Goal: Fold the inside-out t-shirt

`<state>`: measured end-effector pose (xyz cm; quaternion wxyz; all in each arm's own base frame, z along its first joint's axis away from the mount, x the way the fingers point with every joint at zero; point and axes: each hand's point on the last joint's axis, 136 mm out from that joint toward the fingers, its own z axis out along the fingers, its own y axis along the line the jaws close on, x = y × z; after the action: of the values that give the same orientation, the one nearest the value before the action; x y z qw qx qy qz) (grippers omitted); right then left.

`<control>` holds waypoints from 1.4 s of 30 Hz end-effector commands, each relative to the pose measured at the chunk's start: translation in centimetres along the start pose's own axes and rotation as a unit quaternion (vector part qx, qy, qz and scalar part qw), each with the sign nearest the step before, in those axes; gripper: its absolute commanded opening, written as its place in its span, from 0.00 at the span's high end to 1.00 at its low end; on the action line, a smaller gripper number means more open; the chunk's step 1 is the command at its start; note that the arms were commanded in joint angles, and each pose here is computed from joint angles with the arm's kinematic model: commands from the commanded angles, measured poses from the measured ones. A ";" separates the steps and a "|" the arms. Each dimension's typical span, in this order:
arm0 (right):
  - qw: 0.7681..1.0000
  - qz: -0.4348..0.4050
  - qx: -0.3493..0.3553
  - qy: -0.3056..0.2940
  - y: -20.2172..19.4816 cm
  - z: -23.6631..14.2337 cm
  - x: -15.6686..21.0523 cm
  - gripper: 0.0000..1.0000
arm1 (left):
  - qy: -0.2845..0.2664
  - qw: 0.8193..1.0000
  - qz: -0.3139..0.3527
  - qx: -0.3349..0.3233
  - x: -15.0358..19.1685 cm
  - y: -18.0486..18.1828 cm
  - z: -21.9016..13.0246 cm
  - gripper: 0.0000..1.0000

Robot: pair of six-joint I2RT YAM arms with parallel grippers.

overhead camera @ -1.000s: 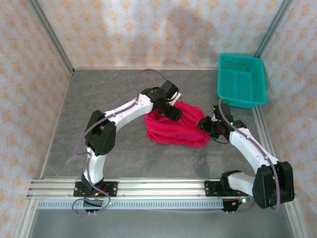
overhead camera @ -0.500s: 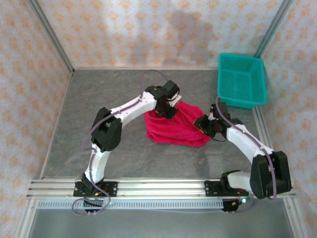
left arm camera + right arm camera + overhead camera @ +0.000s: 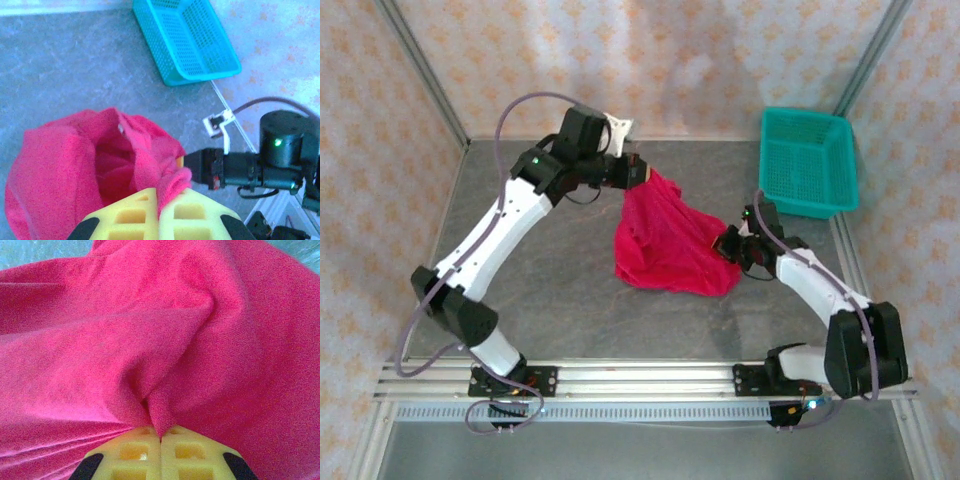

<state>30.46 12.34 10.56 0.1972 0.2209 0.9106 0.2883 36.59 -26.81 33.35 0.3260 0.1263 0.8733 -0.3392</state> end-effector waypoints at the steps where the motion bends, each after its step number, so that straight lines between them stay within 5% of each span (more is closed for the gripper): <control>1: 0.998 0.016 0.056 0.004 -2.8 -0.6 1.0 1.00 | 0.000 0.999 -0.047 0.023 1.8 2.1 3.0 1.00; 3: 0.999 0.011 0.032 -0.007 -1.4 -1.5 0.6 1.00 | 0.033 0.997 -0.069 0.020 4.9 3.4 5.1 1.00; 7: 0.999 -0.011 -0.022 -0.021 2.1 -3.4 0.2 0.67 | 0.073 0.993 -0.097 0.006 9.4 5.8 7.7 1.00; 16: 0.986 -0.066 -0.154 0.017 10.8 -2.2 4.3 0.80 | 0.087 0.990 -0.106 -0.016 10.7 6.8 7.5 1.00; 23: 0.984 -0.088 -0.141 0.068 13.1 3.7 7.0 0.85 | 0.093 0.989 -0.111 -0.040 12.3 7.7 6.4 1.00; 28: 0.994 -0.090 -0.054 0.021 10.8 7.6 4.8 0.43 | 0.090 0.988 -0.109 -0.057 13.0 8.3 5.0 1.00; 33: 0.988 -0.127 0.055 -0.064 8.6 7.7 0.7 0.38 | 0.088 0.988 -0.107 -0.068 13.1 8.6 3.6 1.00; 36: 0.985 -0.137 0.075 -0.077 8.4 8.0 -0.9 0.43 | 0.083 0.989 -0.105 -0.068 12.8 8.6 3.0 1.00; 37: 0.984 -0.138 0.074 -0.080 8.6 8.0 -1.4 0.50 | 0.082 0.989 -0.105 -0.068 12.8 8.6 3.0 1.00; 40: 0.984 -0.137 0.076 -0.087 9.5 7.6 -2.9 0.98 | 0.081 0.989 -0.104 -0.069 12.6 8.7 2.8 1.00; 42: 0.984 -0.135 0.073 -0.092 10.4 6.6 -4.1 1.00 | 0.080 0.989 -0.100 -0.073 12.4 8.8 2.4 1.00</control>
<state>39.01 22.47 11.54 0.2851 0.1342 0.9260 0.2079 32.62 -23.03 18.81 0.2214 0.0379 0.9241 -0.3091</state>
